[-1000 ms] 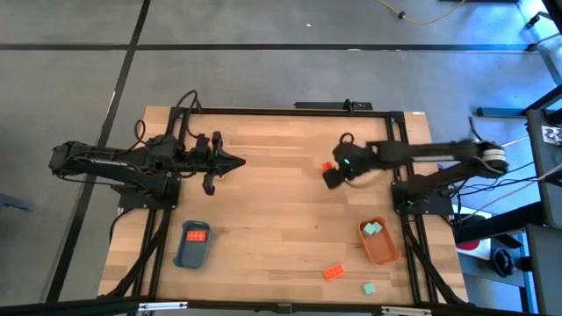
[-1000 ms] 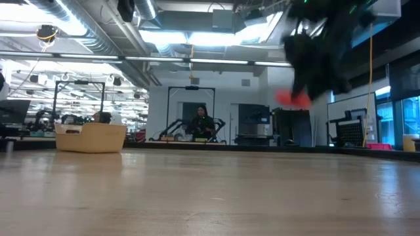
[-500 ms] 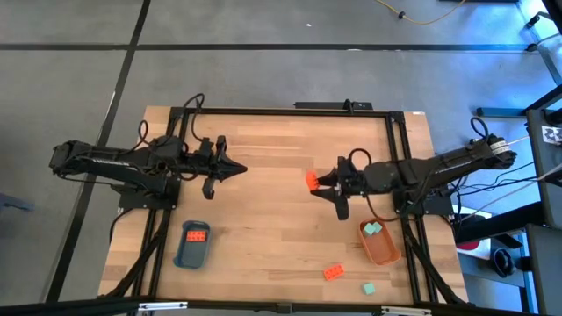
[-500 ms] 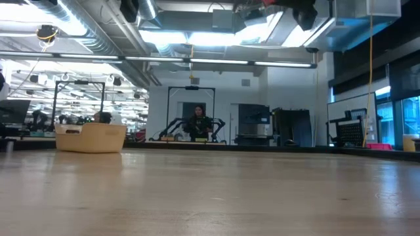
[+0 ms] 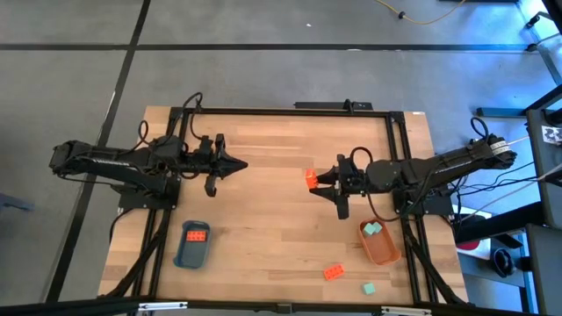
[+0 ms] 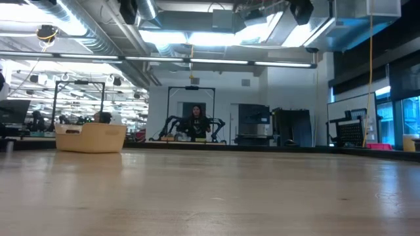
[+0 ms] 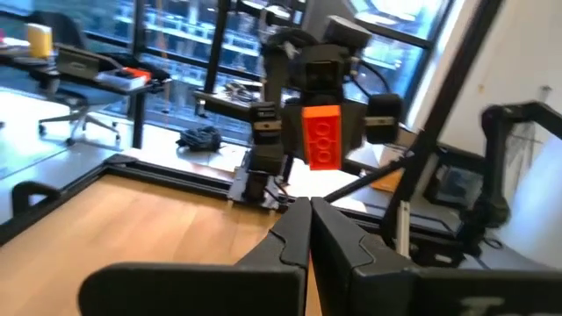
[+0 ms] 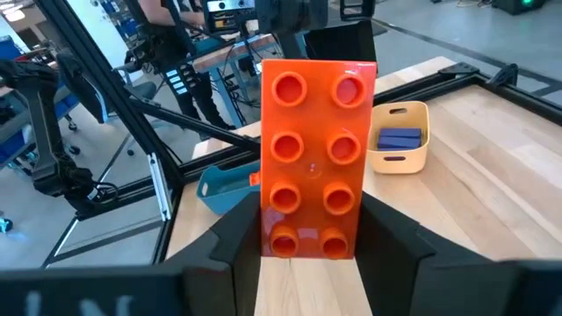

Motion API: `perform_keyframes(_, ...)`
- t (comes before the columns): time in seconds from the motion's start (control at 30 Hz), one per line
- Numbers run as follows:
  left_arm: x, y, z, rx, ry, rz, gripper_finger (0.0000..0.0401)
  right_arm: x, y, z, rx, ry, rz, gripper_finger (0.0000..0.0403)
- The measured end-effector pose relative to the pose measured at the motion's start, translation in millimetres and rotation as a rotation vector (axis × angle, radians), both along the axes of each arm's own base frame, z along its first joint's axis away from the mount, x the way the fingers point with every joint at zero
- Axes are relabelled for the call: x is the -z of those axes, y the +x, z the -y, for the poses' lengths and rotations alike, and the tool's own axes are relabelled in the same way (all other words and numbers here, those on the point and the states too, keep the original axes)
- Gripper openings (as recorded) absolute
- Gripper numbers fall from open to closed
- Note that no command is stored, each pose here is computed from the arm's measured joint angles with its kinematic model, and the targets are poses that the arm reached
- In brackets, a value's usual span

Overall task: Sort & place blocks by color
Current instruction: Put the top orange game piece into the green bin

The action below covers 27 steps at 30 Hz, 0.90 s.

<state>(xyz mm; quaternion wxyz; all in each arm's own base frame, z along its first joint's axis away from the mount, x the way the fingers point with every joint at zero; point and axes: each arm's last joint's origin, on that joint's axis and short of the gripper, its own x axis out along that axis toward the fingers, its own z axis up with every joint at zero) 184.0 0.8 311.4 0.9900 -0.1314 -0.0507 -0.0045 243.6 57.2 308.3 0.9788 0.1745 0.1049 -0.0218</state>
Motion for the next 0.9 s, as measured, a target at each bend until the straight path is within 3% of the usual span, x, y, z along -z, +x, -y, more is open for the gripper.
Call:
perform_keyframes(0.13,-5.3,4.3,-0.5,-0.013,-0.036,0.002,0.0036,-1.2,0.2,-0.1,-0.001,0.003,0.012,0.0144)
perform_keyframes(0.27,-18.9,12.8,-0.5,-0.013,-0.036,-0.002,0.0101,-1.8,0.4,-0.1,-0.001,0.005,0.018,0.0144)
perform_keyframes(0.53,-30.0,64.9,1.7,0.033,-0.039,-0.063,0.0219,-2.1,0.4,-0.2,-0.003,-0.002,0.022,0.0144)
perform_keyframes(0.73,-24.0,117.9,22.2,0.127,0.013,-0.079,0.0238,-2.1,0.4,-0.2,-0.007,-0.021,0.022,0.0144)
perform_keyframes(0.9,-12.9,147.6,30.9,0.066,0.017,-0.123,0.0240,-4.0,0.8,-0.8,-0.030,-0.032,0.041,0.0144)
